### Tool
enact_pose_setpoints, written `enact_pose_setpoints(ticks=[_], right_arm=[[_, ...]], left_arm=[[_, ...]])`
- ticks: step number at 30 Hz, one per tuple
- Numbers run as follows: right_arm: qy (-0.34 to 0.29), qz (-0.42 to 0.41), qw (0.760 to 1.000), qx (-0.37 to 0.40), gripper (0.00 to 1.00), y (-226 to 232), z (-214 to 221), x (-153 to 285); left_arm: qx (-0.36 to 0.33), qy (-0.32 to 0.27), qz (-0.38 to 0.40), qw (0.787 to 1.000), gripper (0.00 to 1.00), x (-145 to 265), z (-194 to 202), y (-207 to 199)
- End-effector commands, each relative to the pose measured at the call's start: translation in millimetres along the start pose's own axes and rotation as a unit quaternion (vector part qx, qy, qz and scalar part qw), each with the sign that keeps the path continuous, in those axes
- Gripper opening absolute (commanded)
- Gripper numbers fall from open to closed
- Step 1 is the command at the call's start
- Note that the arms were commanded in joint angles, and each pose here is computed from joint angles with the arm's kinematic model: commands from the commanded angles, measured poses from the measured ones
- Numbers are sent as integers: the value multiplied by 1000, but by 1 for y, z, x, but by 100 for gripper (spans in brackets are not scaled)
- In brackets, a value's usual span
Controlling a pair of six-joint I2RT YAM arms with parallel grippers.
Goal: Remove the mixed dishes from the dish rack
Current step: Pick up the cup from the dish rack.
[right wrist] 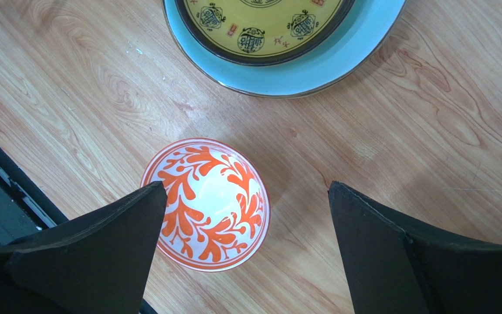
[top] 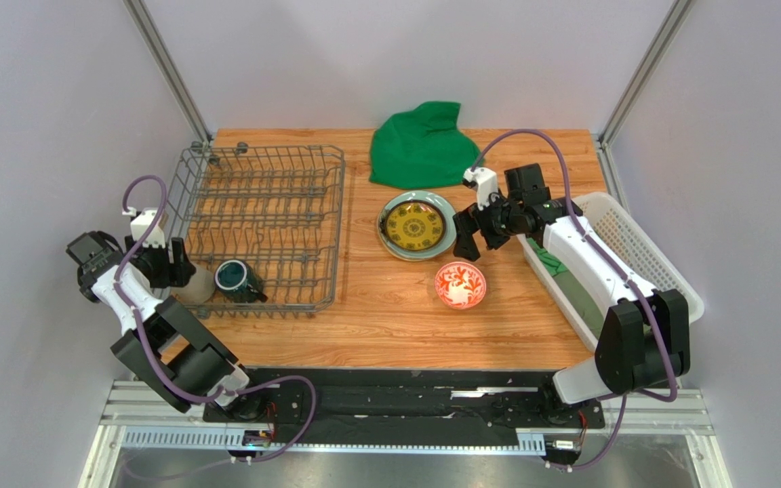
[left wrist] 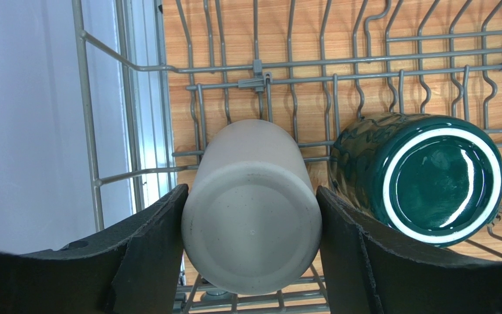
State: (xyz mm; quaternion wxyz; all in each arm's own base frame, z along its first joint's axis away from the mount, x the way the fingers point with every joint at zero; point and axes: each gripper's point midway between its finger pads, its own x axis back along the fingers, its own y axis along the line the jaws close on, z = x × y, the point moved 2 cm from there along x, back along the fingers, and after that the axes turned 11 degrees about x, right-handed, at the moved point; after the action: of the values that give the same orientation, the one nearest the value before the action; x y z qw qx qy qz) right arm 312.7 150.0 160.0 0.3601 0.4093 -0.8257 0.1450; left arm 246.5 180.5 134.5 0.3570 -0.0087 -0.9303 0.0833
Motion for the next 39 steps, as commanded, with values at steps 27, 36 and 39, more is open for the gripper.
enact_pose_setpoints(ticks=[27, 36, 39], right_arm=[[-96, -33, 995, -6, 99, 8, -72, 22], [-186, -123, 974, -36, 99, 28, -134, 27], [-211, -152, 965, -37, 99, 37, -151, 29]], left_arm=[[-96, -201, 158, 962, 0, 123, -114, -127], [-79, -247, 329, 908, 0, 179, -125, -219], [-68, -235, 389, 888, 0, 189, -125, -239]])
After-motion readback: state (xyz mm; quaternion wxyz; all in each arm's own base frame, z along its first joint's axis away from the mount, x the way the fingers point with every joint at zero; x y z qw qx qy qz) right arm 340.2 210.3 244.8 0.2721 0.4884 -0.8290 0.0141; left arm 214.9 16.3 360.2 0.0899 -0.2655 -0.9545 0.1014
